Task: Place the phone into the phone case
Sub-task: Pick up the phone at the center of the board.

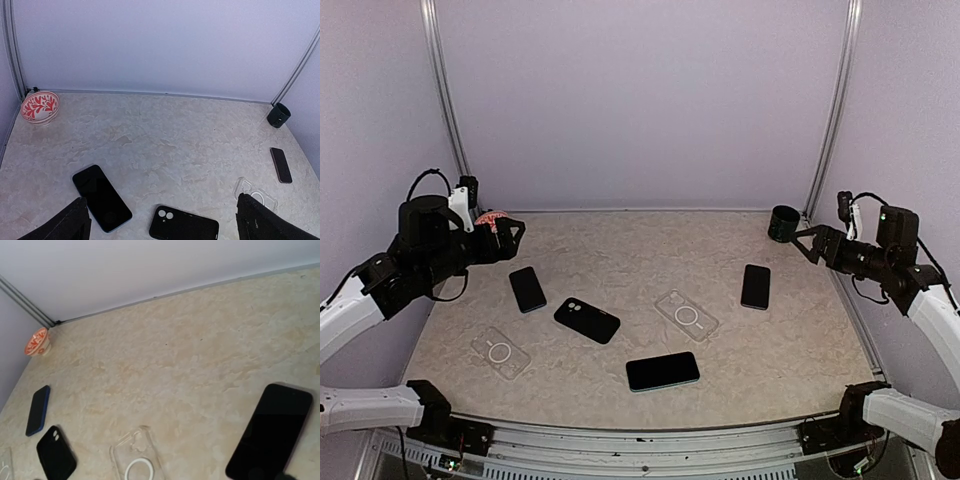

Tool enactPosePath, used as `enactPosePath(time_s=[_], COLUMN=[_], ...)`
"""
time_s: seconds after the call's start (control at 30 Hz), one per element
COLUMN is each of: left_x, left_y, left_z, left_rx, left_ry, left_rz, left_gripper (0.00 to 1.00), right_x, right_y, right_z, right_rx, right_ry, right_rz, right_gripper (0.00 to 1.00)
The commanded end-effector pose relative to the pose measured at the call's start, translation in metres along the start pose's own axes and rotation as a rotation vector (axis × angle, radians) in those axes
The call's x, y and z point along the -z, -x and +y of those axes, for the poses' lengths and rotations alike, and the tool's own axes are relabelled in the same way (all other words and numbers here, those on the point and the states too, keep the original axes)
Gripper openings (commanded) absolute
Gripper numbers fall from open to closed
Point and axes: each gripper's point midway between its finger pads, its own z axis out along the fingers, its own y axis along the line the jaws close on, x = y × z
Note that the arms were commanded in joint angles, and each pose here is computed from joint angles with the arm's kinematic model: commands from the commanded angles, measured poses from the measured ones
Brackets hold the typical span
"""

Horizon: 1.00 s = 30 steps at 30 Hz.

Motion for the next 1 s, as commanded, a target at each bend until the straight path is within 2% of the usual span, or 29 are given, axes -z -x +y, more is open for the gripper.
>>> enactPosePath(time_s=[0.0,0.3,0.57,0.97], left_x=[0.002,0.007,-0.006,-0.025], left_y=[0.009,0.009,-0.006,-0.007], left_z=[-0.001,0.014,0.017,0.011], left_rx=[0.027,0.059,0.048,-0.080], left_ry=[0.016,0.082,0.108,0.127], left_rz=[-0.034,-0.073,-0.028,0.047], left_gripper=[0.99,0.99,0.99,0.99], right_x=[0.004,-0.001,-0.002,-0.032], right_y=[0.008,-0.006,-0.013,-0.024], right_z=[-0.012,-0.029,-0.066,-0.082], right_rx=[-0.048,-0.124,-0.155,-0.150], right_ry=[-0.069,-0.134,-0.343,-0.421], right_rz=[-0.032,0.002,0.053,0.114], right_gripper=[1.00,0.99,1.00,0.99])
